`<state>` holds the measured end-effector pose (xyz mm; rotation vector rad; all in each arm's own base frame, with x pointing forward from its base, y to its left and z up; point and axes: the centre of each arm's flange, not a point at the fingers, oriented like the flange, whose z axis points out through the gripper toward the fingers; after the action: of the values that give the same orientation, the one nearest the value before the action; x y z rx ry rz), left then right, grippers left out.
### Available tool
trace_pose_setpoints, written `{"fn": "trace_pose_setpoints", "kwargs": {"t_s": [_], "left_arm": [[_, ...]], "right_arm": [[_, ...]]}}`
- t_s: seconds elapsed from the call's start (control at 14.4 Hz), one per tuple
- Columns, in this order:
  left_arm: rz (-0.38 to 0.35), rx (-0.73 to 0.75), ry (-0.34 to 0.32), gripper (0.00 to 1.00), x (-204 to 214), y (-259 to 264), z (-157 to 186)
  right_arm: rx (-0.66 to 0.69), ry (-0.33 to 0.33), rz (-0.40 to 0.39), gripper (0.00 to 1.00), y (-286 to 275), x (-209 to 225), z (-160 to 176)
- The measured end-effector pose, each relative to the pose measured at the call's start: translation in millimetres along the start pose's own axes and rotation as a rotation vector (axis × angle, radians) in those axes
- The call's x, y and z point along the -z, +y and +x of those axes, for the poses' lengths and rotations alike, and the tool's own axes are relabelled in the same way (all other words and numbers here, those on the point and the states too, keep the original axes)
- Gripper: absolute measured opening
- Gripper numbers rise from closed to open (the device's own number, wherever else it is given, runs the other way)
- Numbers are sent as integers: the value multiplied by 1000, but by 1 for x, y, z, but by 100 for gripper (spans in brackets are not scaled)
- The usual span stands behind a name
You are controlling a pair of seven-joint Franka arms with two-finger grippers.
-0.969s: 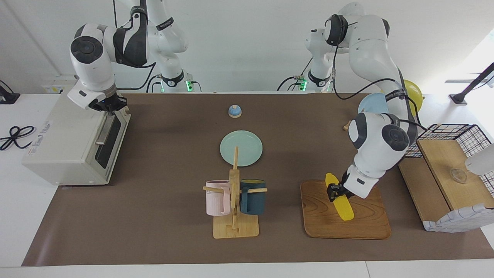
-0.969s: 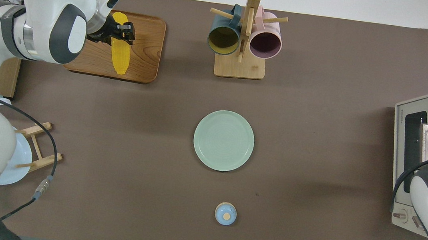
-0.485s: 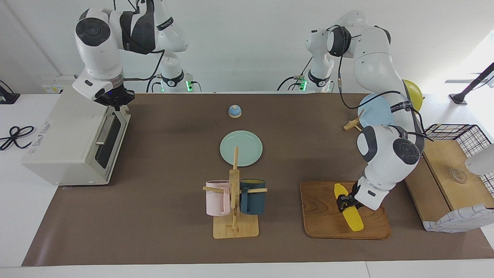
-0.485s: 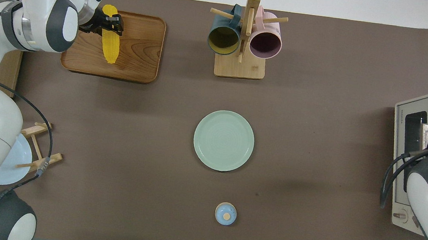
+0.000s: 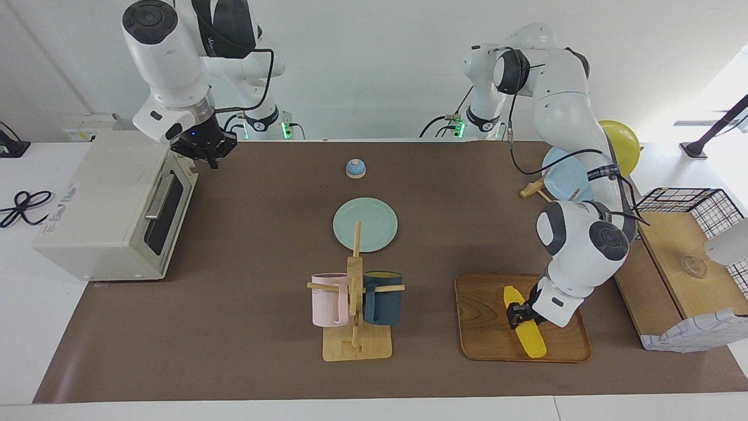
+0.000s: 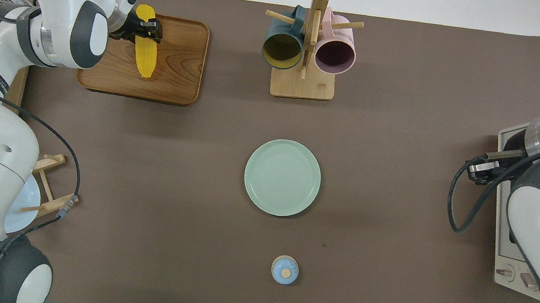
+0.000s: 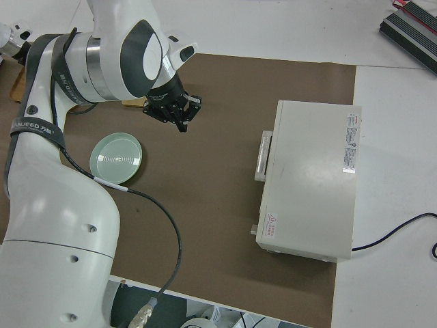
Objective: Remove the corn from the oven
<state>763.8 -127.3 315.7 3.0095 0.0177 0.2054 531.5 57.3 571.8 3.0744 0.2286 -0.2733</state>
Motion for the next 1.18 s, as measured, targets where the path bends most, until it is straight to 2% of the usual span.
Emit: {"fn": "trace_pose_setpoints", "kwargs": {"t_s": [0.21, 0.28, 0.48, 0.55, 0.83, 1.18], "left_arm": [[-2, 0, 18, 95, 15, 0, 3], [0, 0, 18, 100, 25, 0, 3], [16, 9, 14, 100, 73, -8, 3], [21, 12, 5, 100, 94, -11, 1], [38, 36, -43, 100, 180, -27, -20], [44, 35, -129, 100, 261, -33, -71]], "right_arm": [[-6, -11, 2, 50, 3, 1, -2], [-7, -11, 2, 60, 3, 2, -2], [-23, -7, 6, 92, 12, 4, -3], [-29, -7, 7, 100, 16, 4, -3], [-50, -14, 13, 100, 27, 0, -2], [-56, -24, 15, 100, 32, -5, 7]]}}
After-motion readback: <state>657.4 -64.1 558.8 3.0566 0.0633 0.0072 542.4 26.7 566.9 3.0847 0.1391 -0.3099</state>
